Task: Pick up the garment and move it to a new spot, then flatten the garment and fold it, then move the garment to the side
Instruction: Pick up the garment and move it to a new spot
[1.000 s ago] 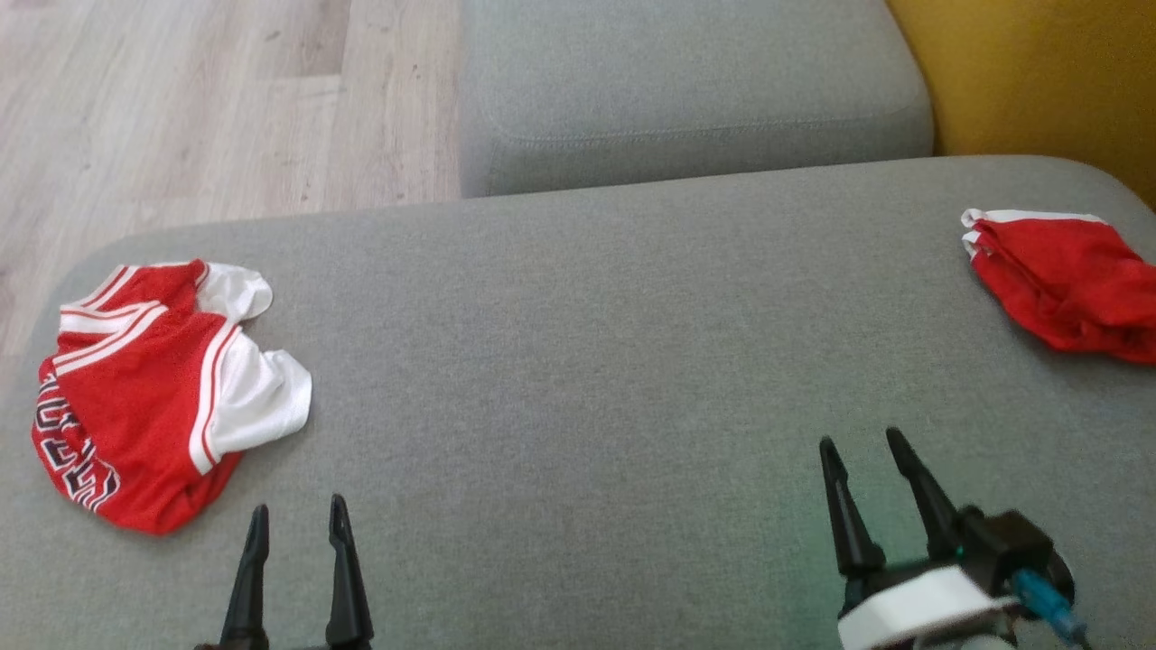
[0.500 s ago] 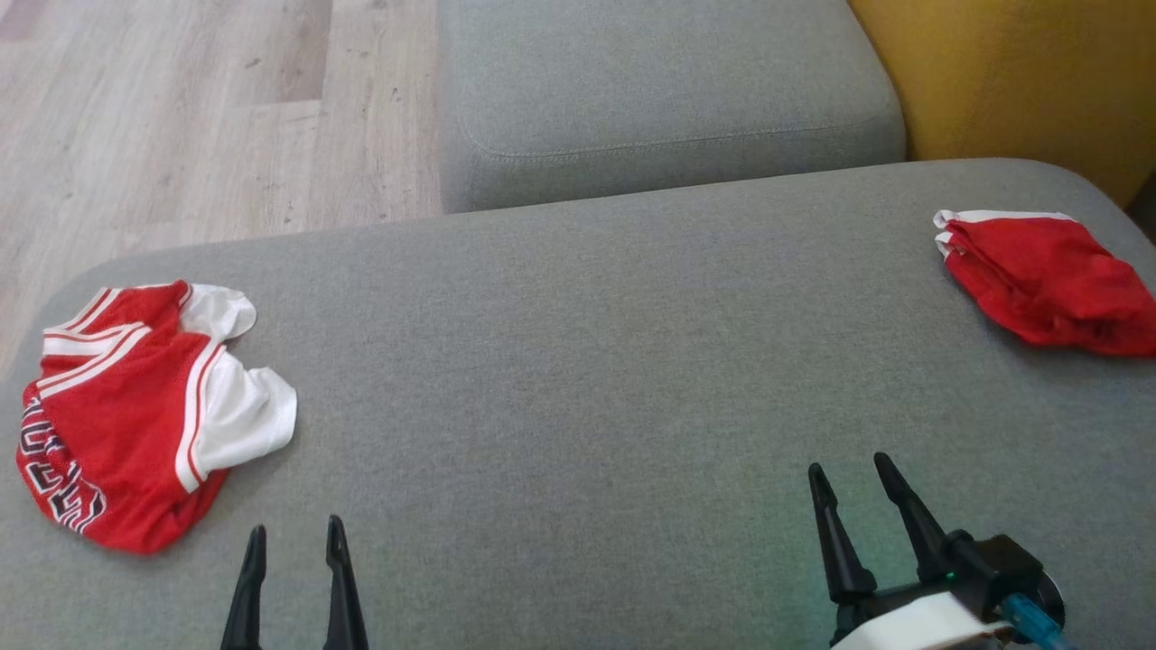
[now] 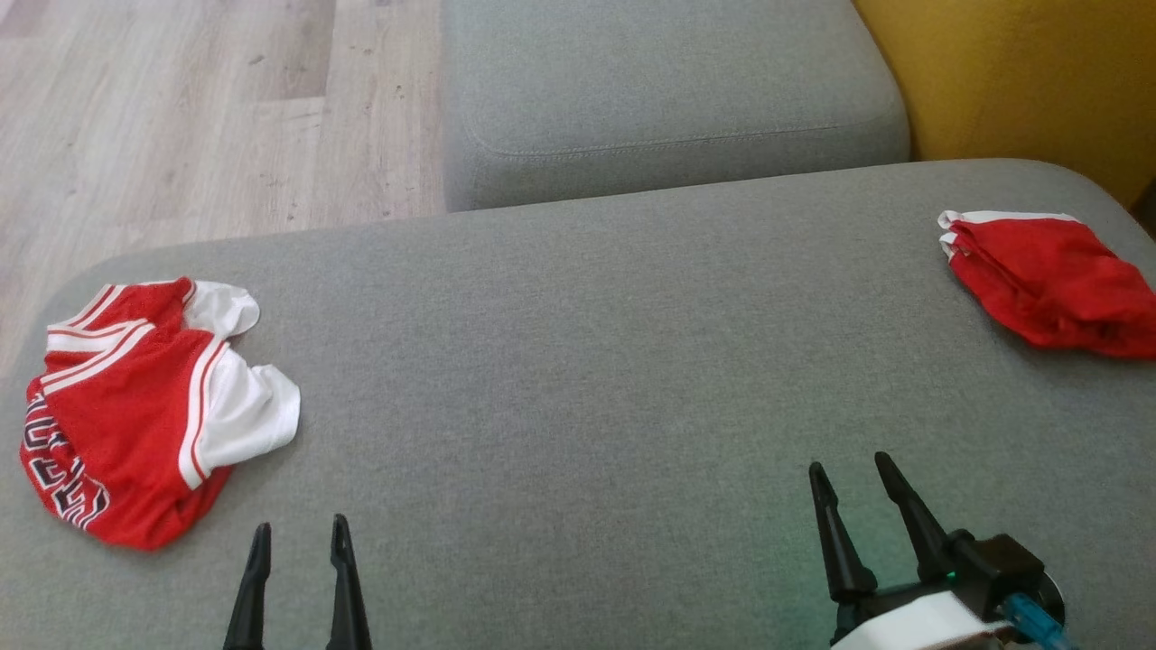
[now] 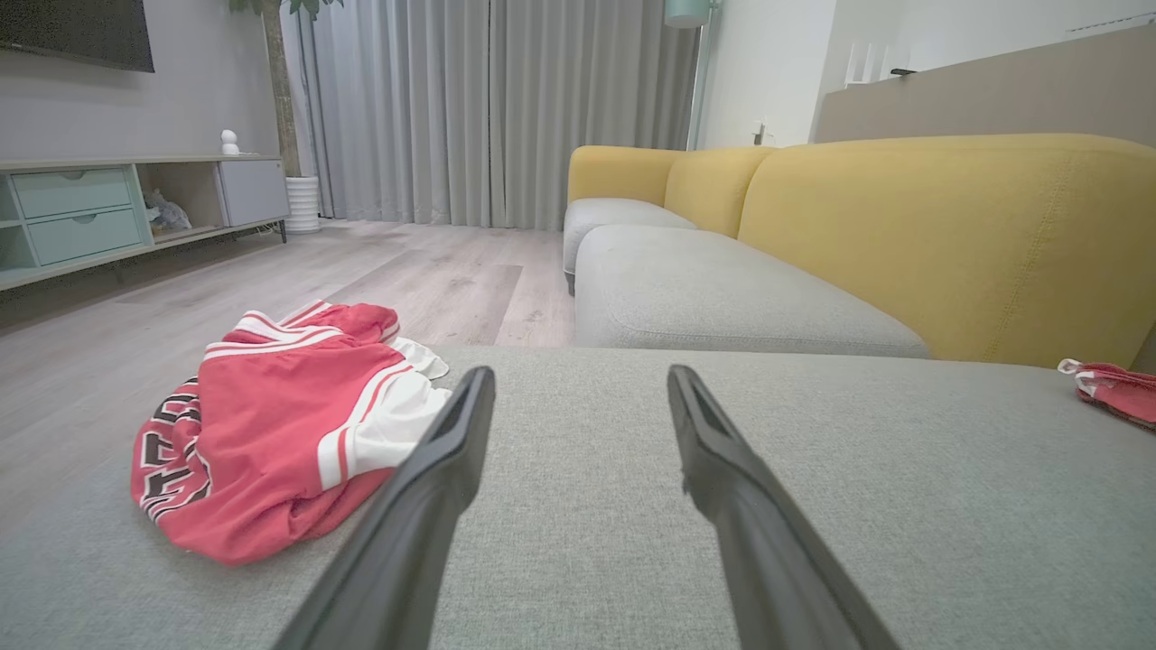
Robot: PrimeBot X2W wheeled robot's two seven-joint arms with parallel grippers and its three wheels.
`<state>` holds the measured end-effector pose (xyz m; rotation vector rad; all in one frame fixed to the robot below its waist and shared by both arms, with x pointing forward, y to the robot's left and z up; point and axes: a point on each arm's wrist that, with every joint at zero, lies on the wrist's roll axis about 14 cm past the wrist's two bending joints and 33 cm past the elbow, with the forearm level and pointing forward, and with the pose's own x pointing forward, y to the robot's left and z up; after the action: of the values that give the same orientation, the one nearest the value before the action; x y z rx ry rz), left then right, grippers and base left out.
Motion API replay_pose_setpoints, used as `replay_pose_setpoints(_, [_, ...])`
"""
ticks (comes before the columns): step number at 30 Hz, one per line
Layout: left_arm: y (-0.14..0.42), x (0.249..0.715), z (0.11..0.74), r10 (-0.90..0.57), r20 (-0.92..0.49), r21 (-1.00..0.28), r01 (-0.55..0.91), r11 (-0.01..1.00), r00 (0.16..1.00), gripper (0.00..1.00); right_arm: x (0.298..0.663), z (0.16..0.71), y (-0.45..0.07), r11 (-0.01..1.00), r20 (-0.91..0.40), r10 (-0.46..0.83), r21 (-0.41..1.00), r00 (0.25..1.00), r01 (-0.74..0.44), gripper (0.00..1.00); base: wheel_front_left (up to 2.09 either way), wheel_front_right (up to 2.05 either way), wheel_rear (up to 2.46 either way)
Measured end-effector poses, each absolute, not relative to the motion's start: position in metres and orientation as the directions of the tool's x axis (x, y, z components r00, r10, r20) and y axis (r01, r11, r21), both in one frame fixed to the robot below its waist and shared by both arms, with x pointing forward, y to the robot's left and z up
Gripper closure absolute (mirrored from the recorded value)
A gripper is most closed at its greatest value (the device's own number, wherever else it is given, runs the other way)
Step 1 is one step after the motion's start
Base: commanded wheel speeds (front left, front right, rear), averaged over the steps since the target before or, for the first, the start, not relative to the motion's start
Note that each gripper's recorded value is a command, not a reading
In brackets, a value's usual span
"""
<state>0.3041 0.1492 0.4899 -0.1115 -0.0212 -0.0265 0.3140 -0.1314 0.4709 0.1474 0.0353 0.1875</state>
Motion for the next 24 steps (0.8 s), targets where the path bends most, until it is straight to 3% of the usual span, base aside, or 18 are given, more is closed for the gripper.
replay_pose_setpoints(12, [0.154, 0.294, 0.487, -0.028, 0.020, -0.112, 0.030, 0.993, 0.999, 0.00, 0.322, 0.472, -0.117, 0.962, -0.020, 0.237, 0.144, 0.971, -0.232, 0.00, 0.00, 0.00, 0.00])
replay_pose_setpoints(24, [0.197, 0.258, 0.487, 0.124, 0.029, -0.094, -0.121, 0.988, 0.992, 0.00, 0.340, 0.472, -0.055, 0.896, -0.030, 0.429, 0.136, 0.903, -0.422, 0.00, 0.00, 0.00, 0.00])
